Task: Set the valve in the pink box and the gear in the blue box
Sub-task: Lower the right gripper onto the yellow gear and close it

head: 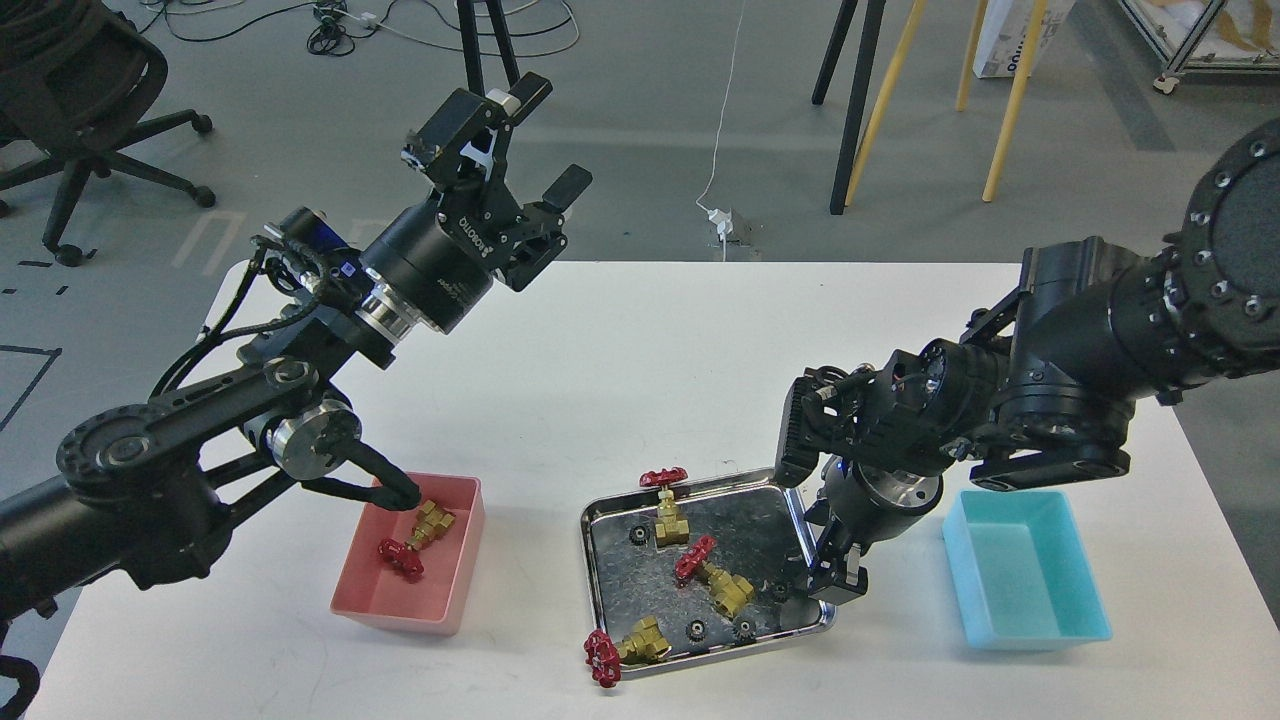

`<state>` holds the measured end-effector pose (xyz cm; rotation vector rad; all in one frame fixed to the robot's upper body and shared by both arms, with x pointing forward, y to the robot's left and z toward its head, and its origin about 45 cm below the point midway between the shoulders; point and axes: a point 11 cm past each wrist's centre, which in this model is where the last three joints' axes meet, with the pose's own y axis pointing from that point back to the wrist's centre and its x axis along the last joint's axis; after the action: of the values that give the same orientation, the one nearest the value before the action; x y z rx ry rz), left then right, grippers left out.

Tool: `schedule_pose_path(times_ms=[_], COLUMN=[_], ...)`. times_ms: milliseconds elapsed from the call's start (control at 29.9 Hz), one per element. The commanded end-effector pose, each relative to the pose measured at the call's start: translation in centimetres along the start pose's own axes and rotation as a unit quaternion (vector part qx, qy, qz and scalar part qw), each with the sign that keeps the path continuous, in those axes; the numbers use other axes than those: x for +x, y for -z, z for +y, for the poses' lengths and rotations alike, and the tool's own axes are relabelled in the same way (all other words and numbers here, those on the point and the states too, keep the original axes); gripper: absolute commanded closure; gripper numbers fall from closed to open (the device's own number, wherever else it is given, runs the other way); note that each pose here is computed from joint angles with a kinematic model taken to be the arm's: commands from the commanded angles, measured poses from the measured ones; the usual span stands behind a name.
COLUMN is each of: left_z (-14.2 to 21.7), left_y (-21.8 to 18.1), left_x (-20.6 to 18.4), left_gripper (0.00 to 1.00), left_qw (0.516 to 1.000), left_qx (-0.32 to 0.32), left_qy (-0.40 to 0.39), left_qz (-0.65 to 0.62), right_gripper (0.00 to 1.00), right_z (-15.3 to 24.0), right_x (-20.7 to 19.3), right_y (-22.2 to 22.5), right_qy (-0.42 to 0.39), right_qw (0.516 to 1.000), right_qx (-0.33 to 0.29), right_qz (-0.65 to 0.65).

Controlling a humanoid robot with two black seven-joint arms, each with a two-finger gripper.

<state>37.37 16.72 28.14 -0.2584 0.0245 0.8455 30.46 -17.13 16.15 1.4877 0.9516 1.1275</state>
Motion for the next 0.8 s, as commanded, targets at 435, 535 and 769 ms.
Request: schedule_pose_path(times_ms=[435, 535, 769], left_z=[0.4, 0.4, 0.5], left_y=[1.1, 1.2, 1.4], left_x=[0.1, 0.6, 0.8], left_gripper=[0.05, 0.05, 0.05], left_qw=[1.000, 1.000, 1.000], left_qx=[0.010, 0.013, 0.014], left_qy=[-0.006, -0.013, -0.015], left_qz=[0.007, 0.003, 0.003], right_gripper=[0.30, 0.31, 0.31], right_z=[-2.3, -2.5, -3.1], right_x=[0.0, 0.1, -0.3], right_y=[0.2, 0.7, 0.4], right_qy=[-0.043, -0.044, -0.038], right_qw=[0.999, 0.998, 0.997], right_qx=[0.019, 0.033, 0.033], right_qz=[0.024, 0.039, 0.061])
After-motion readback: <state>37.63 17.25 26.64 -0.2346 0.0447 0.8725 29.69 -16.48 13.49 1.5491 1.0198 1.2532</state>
